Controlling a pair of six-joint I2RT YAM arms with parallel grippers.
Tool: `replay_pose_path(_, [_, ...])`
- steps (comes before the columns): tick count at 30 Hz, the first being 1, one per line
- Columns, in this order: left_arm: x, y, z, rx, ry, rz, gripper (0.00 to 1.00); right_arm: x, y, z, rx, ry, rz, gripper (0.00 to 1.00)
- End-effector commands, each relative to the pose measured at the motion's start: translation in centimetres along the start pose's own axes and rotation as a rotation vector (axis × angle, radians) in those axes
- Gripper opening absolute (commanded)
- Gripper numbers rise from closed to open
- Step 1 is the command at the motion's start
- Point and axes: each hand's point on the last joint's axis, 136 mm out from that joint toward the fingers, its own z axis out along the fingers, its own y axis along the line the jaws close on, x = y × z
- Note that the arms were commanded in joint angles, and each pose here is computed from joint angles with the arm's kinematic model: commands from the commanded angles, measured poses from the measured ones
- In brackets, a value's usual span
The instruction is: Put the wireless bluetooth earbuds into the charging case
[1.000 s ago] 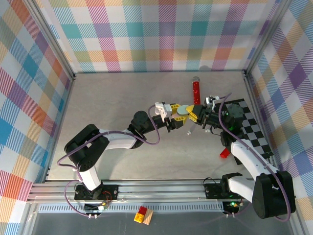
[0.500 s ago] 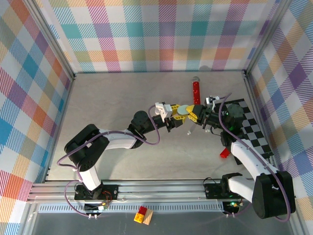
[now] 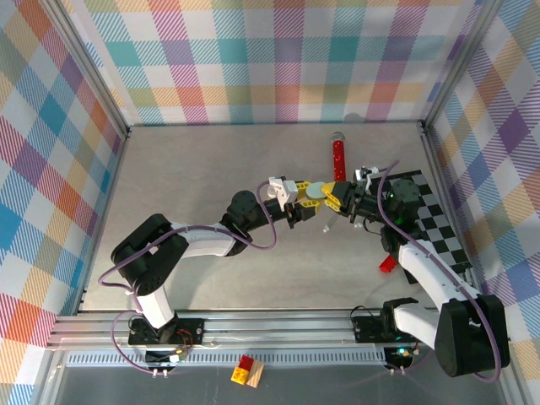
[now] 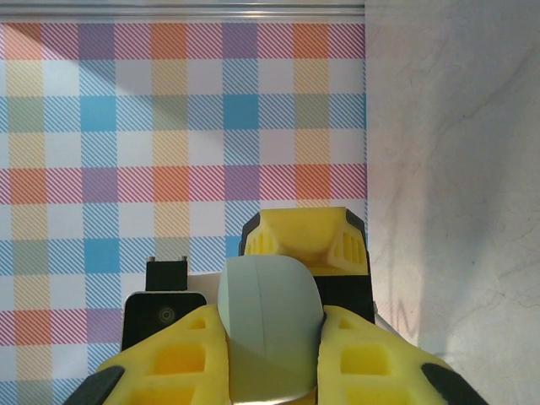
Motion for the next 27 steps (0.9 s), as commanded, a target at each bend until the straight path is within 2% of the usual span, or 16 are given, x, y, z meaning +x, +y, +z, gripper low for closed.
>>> replay_pose_path(1, [-2.6, -0.7, 0.2, 0.04, -0.074, 0.051, 0.32, 0.4, -0.5, 0.0, 0.015, 0.011, -0.006, 0.04])
replay_pose_path(3, [-2.6, -0.8, 0.2, 0.045, -0.072, 0.049, 0.27, 0.4, -0.4, 0.0, 0.018, 0.008, -0.008, 0.09])
replay_pose_path(4, [-2.6, -0.8, 0.2, 0.045, -0.072, 0.049, 0.27, 0.4, -0.5, -0.1, 0.021, 0.009, -0.012, 0.15])
replay_pose_path(8, [-2.8, -1.1, -0.1, 0.053, -0.069, 0.048, 0.29, 0.5, 0.0, -0.3, 0.048, -0.002, -0.08, 0.43])
replay_pose_path(10, [-3.0, -1.5, -0.3, 0.072, -0.065, 0.043, 0.29, 0.6, 0.1, -0.7, 0.107, -0.008, -0.157, 0.57])
replay_pose_path(13, [-3.3, -2.0, -0.8, 0.1, -0.064, 0.023, 0.29, 0.7, 0.3, -1.5, 0.203, -0.022, -0.286, 0.72])
replay_pose_path(15, [-3.7, -2.4, -1.2, 0.134, -0.068, -0.008, 0.29, 0.9, 0.8, -1.8, 0.247, -0.006, -0.381, 0.77])
replay_pose_path(19, [-3.9, -3.6, -1.7, 0.213, -0.046, -0.058, 0.29, 2.0, 3.2, -2.4, 0.283, 0.048, -0.695, 0.85])
replay_pose_path(24, [-3.4, -4.7, -2.4, 0.266, 0.008, -0.086, 0.29, 3.9, 4.1, -2.4, 0.385, 0.14, -1.04, 0.89])
replay_pose_path(27, [-3.6, -5.2, -2.6, 0.291, 0.022, -0.097, 0.29, 5.0, 4.3, -2.0, 0.374, 0.177, -1.174, 0.9])
